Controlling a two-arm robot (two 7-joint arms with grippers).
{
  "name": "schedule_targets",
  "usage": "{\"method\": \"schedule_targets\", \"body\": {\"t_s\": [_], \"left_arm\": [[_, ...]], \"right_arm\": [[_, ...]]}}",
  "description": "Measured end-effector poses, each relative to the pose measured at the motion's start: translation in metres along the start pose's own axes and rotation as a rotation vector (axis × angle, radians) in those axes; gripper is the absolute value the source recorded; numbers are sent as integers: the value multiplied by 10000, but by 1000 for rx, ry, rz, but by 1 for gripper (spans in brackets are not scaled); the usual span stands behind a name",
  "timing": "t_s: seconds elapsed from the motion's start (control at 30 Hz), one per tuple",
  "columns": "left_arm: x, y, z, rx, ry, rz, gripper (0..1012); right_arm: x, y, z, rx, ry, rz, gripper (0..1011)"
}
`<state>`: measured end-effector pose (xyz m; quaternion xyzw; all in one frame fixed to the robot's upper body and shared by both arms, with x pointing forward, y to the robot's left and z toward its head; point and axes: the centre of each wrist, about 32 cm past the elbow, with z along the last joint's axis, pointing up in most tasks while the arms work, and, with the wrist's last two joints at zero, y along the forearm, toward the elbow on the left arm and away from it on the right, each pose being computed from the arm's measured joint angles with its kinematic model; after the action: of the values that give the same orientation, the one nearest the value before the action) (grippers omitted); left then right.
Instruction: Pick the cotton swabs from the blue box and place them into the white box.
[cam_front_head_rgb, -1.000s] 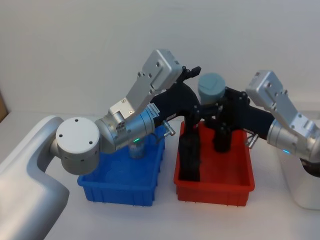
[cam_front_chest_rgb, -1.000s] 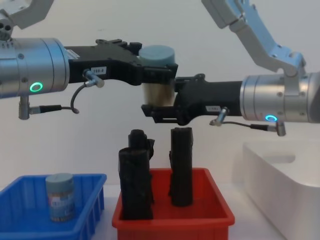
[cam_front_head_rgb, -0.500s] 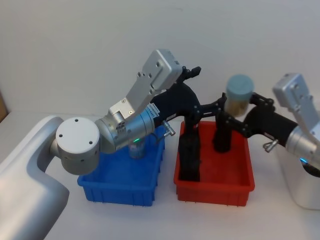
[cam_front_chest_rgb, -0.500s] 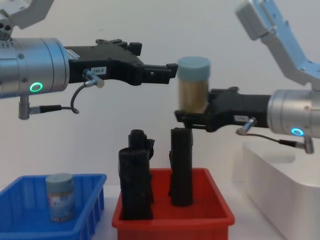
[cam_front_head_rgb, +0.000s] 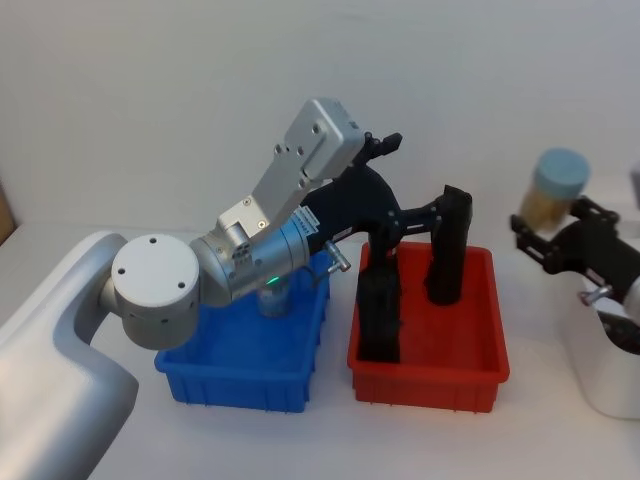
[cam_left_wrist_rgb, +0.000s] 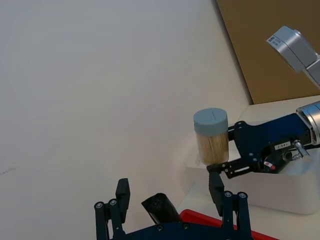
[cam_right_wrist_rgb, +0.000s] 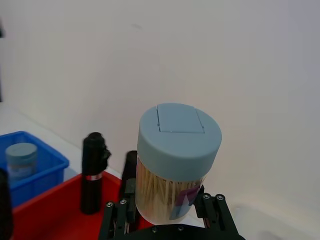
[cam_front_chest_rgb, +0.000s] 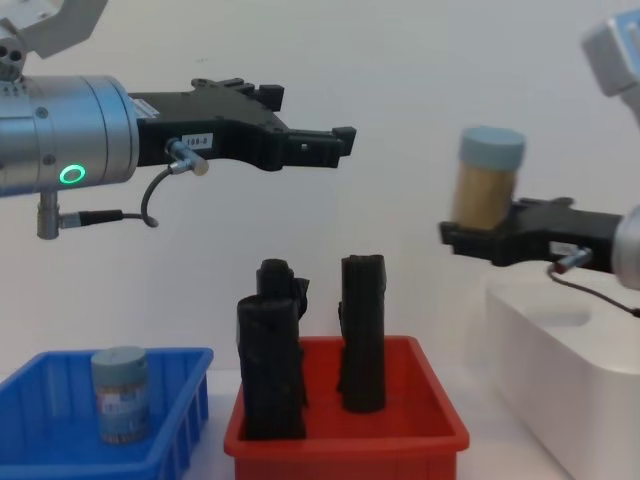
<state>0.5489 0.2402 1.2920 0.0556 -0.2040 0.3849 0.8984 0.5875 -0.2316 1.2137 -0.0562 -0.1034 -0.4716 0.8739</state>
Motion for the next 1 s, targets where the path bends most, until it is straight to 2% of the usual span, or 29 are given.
{"method": "schedule_targets", "body": {"t_s": [0.03,0.17,0.3,0.67,0.83,1.0], "left_arm": [[0,0,0,0,0,0,1004],[0,0,0,0,0,0,1004],[0,0,0,0,0,0,1004],[0,0,0,0,0,0,1004],[0,0,0,0,0,0,1004],[0,0,0,0,0,0,1004]], "right_arm": [[0,0,0,0,0,0,645],[80,-98,-86,-15,71,-82,645],[130,-153,-142,-29,114,-131,645],[331,-308,-371,-108,279,-302,645],[422,-326,-430,-132,338,-347,645],[471,-327,-450,-133,365,-361,645]]}}
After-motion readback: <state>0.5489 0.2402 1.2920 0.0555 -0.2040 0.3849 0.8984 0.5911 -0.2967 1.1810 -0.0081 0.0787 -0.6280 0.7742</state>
